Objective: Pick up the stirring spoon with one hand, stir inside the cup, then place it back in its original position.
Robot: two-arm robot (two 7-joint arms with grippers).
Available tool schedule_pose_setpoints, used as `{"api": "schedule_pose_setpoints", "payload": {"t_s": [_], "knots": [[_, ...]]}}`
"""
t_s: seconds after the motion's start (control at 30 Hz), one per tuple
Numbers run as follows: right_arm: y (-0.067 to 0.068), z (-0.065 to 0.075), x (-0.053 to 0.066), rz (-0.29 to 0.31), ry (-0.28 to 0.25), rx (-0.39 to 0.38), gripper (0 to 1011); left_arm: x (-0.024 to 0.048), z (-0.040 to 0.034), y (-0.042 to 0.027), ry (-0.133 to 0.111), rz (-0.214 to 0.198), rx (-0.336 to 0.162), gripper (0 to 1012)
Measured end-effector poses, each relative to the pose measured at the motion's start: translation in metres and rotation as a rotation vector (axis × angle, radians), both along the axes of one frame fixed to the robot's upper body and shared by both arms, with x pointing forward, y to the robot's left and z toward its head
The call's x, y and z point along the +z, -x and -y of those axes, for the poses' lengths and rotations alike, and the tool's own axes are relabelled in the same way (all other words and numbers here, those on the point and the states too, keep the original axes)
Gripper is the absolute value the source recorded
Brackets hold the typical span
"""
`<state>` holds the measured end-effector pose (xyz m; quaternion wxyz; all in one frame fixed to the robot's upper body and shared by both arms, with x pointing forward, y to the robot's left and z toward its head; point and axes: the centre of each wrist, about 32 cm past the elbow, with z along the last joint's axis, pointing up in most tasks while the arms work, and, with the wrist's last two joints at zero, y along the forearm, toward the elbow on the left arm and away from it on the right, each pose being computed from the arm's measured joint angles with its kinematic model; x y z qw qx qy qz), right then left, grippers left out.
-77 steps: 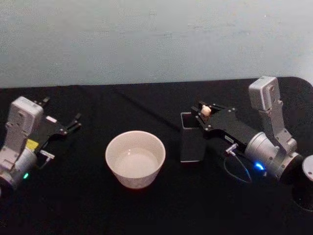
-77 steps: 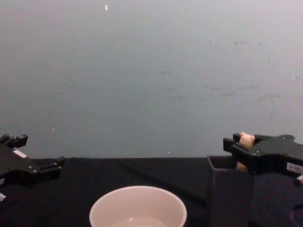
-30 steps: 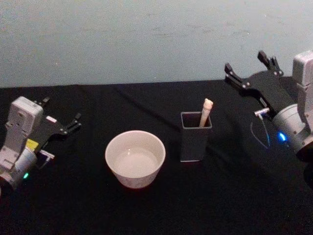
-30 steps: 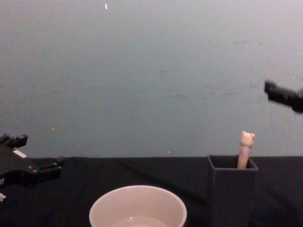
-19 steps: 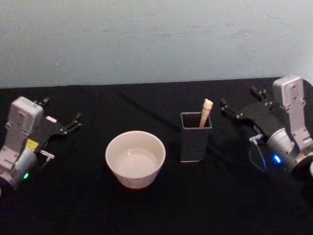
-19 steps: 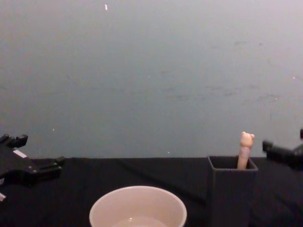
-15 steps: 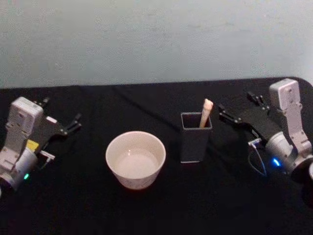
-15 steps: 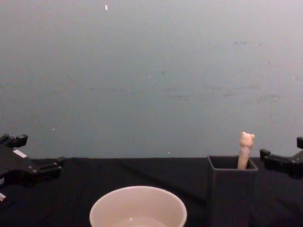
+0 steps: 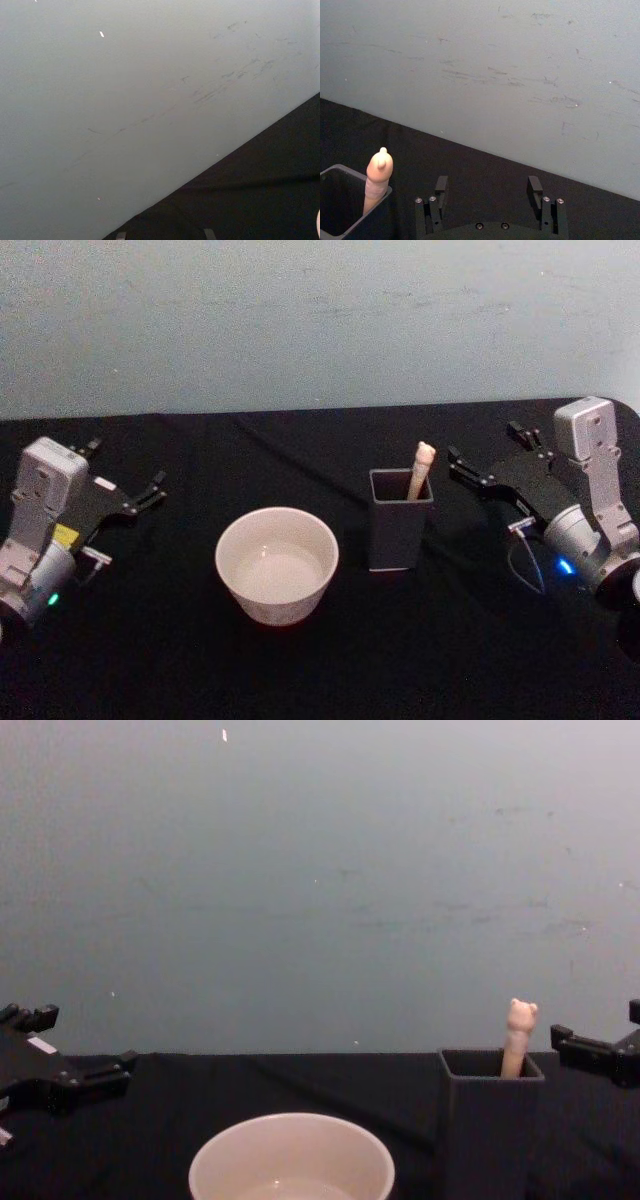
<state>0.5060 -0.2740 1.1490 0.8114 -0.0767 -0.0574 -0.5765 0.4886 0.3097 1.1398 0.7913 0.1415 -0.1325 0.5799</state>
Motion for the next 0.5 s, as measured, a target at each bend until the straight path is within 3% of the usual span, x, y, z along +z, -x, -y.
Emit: {"api": "schedule_pose_setpoints", "payload": {"t_s": [0.5], "knots": [[-0.0002,0.0002,0.0012,0.007,-0.001,-0.002,1000,0.0000,0.0000,0.0000,0.000,0.000,0.000,1001]]}}
